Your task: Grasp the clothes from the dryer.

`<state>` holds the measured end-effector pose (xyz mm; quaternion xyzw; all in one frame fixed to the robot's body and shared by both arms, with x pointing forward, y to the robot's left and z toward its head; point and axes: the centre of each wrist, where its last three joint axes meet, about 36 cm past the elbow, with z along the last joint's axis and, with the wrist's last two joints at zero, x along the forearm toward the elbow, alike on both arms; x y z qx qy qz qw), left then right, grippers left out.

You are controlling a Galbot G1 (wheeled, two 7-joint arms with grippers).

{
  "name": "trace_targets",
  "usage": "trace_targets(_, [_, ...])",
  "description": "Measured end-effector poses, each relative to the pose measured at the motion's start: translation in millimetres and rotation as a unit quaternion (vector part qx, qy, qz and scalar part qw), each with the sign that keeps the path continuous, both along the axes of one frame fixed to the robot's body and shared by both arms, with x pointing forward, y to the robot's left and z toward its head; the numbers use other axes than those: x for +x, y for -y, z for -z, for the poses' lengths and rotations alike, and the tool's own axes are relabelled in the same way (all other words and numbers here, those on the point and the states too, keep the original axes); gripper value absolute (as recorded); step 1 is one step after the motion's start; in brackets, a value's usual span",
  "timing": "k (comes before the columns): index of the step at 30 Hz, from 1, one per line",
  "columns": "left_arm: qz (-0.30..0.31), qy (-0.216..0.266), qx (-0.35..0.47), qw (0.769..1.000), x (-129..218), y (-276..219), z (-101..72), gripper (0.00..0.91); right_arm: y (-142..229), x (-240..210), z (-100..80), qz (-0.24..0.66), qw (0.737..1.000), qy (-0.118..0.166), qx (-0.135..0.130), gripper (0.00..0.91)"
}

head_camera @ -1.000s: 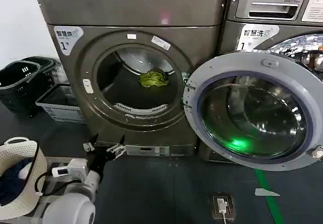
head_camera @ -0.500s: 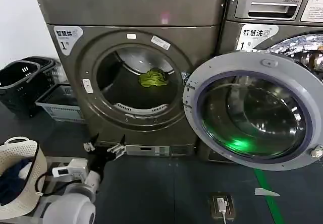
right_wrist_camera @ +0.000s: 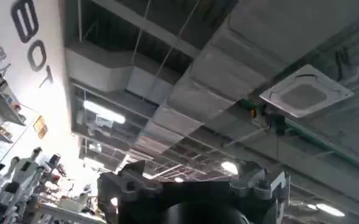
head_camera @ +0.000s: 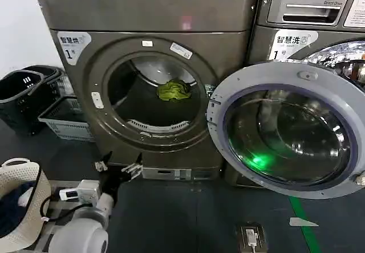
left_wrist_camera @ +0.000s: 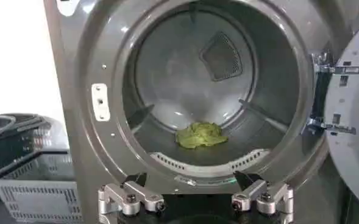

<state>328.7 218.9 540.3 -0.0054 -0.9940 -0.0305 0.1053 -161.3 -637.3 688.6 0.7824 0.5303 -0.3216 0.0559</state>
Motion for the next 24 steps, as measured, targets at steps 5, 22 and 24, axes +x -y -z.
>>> trace_targets(5, [0.0,-0.001,0.001,1.0,0.4,-0.2,0.8,0.907,-1.6,-1.9,0.0,0.002,1.0,0.0,-0.001,0.907])
trace_targets(22, [0.004,-0.003,0.001,1.0,5.1,0.5,2.8,0.907,-4.6,-7.0,0.8,0.006,1.0,0.001,-0.001,0.907])
trace_targets(24, [0.004,-0.004,0.001,1.0,5.0,0.7,3.1,0.907,-4.7,-7.3,0.5,0.006,1.0,0.0,-0.001,0.907])
